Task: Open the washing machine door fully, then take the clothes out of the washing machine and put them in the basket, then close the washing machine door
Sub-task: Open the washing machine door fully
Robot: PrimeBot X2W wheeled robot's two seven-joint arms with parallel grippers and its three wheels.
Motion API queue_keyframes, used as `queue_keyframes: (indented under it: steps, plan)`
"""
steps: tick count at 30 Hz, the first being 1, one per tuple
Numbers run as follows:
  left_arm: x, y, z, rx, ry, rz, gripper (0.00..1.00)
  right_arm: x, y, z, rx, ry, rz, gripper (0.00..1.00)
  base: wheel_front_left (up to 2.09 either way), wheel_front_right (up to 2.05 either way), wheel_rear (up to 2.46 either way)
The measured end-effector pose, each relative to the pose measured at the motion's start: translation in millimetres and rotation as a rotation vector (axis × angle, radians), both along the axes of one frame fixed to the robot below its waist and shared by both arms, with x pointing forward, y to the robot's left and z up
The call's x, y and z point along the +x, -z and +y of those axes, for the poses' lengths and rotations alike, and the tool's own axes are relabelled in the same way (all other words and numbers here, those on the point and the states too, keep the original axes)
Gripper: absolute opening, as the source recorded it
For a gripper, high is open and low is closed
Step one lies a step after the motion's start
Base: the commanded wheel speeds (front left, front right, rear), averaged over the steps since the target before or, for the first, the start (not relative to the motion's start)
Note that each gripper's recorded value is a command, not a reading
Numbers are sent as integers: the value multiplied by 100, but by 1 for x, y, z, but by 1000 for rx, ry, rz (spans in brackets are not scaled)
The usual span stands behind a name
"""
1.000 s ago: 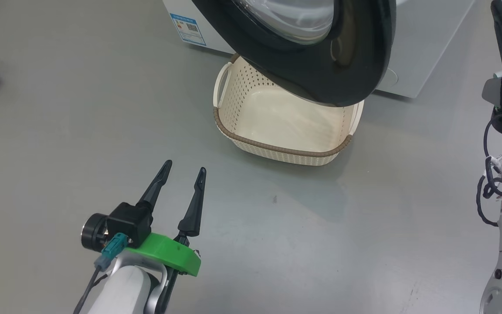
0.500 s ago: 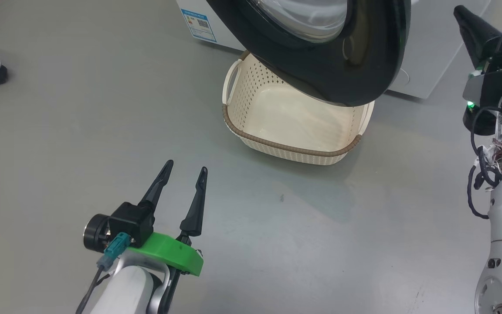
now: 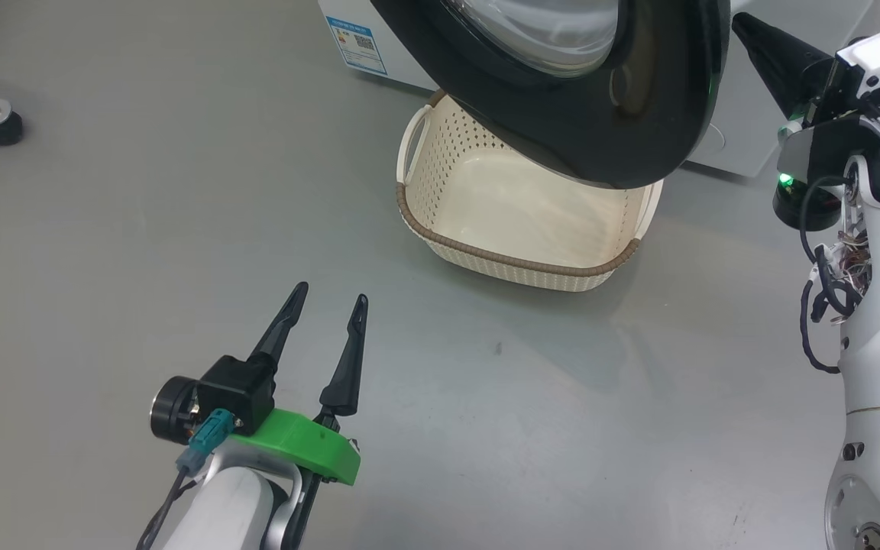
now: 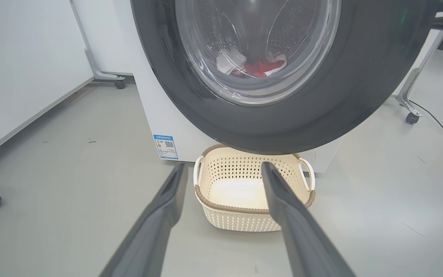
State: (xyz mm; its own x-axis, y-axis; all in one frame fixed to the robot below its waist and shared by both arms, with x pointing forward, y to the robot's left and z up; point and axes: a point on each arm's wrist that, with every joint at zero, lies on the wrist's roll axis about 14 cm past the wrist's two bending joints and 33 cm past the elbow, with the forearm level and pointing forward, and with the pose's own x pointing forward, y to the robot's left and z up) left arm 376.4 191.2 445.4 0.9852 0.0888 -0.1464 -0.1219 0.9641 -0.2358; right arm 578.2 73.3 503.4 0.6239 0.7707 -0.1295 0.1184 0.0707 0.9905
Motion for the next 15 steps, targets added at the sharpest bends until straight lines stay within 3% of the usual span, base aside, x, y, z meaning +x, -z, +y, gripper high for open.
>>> queue_keyframes:
  steps: [15]
  plan:
    - [-1, -2, 0, 1, -3, -5, 100, -14, 2, 15, -17, -85, 6, 0, 0, 0, 0]
